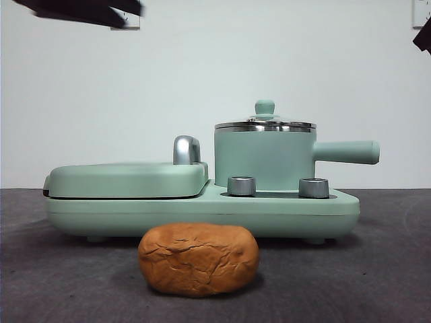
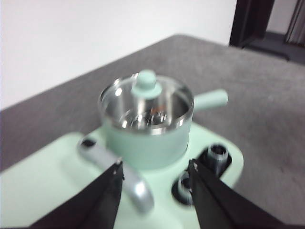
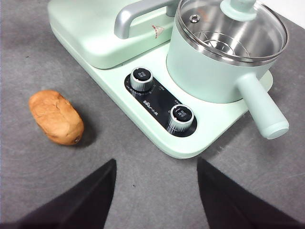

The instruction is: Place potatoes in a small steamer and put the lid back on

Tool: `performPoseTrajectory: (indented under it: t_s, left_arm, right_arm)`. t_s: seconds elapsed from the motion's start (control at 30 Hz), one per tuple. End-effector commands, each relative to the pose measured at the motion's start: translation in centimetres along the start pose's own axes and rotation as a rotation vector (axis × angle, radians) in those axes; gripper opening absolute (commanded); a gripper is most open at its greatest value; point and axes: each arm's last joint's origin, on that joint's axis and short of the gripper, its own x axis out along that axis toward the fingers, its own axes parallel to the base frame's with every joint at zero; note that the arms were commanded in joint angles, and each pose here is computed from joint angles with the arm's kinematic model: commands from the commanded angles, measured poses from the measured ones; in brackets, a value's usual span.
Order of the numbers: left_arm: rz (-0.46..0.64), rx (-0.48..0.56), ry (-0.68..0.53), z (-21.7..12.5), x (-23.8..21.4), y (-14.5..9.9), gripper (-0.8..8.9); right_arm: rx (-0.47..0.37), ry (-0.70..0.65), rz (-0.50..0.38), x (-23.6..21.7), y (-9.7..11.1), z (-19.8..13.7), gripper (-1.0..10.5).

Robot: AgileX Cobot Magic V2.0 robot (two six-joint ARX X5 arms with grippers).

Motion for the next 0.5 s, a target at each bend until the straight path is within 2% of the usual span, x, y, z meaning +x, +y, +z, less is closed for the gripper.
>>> performPoseTrajectory:
  t_s: [0.03,0.5]
  left_arm:
    - [-0.014,0.002,-0.057,0.4,2.5,0.3,2.22]
    - [-0.084,-0.007,0.027,0.0,15.1,1.2,2.23]
  right_arm:
    - [0.01,-0.019,0.0,-0.2,0.0,0.5,2.7]
    - [0.01,-0.018,0.0,-0.2,0.0,0.5,2.7]
